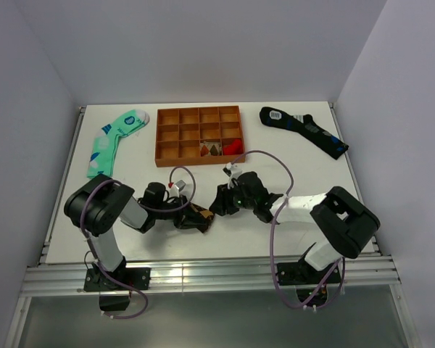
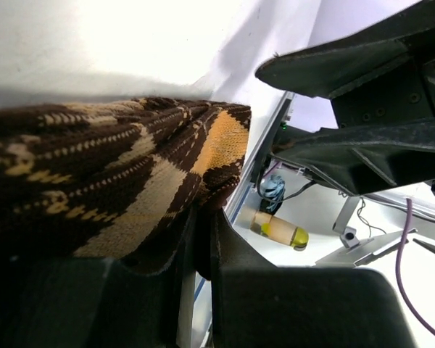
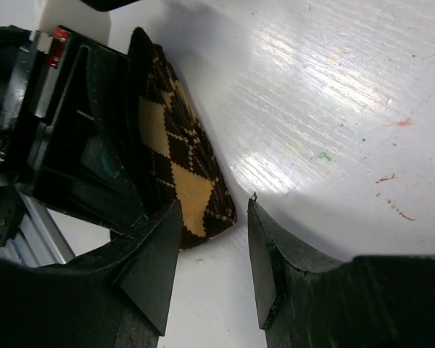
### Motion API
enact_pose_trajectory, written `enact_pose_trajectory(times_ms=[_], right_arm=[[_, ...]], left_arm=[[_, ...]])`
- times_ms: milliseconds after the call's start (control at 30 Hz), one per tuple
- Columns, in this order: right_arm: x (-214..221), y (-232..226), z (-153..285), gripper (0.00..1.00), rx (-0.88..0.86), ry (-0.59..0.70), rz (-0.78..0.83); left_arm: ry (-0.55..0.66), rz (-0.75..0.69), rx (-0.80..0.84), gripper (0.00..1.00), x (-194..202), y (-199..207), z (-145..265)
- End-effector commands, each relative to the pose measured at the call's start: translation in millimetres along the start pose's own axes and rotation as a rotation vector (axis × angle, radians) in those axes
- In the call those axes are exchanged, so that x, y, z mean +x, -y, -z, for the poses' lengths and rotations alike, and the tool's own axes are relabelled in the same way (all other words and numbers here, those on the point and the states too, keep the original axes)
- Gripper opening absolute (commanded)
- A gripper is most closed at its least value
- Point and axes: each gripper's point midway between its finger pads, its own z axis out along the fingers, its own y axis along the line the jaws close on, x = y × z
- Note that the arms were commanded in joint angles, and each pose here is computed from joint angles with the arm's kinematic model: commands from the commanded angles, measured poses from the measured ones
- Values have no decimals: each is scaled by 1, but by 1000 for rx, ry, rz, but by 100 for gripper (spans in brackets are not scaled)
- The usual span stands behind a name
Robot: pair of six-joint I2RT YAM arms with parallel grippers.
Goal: Roll the socks
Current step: Roll the sock at the center of the board.
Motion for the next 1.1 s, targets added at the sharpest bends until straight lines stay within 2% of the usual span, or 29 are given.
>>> enact_pose_trajectory(times_ms=[0,367,667,767,833,900,933,1000,1033,1067], right_arm=[[-12,0,-7,49,3,46,41],[-6,5,-19,46,38,9,31],[8,-12,-14,52,19,-12,63],[11,-10,-15,46,29,-33,60],[11,-9,-16,35,47,-41,62],[17,-6,-14,34,81,-51,61],[18,-5,-12,34,92,-54,56],[23,-4,-9,34,103,-56,39],[25,-4,-8,34,105,-54,37],[25,-5,-7,34,106,-50,30]], left_arm=[[21,84,-225,0,6,-52,6],[21,59,-327,0,7,-71,10],[35,33,-375,0,3,-77,14],[56,-23,-421,0,-3,-79,18],[61,-51,-412,0,-5,-74,17],[69,-64,-421,1,-6,-74,18],[87,-84,-413,8,-10,-67,19],[110,-109,-426,16,-14,-62,22],[138,-144,-402,26,-20,-48,23],[150,-162,-400,30,-22,-41,24]])
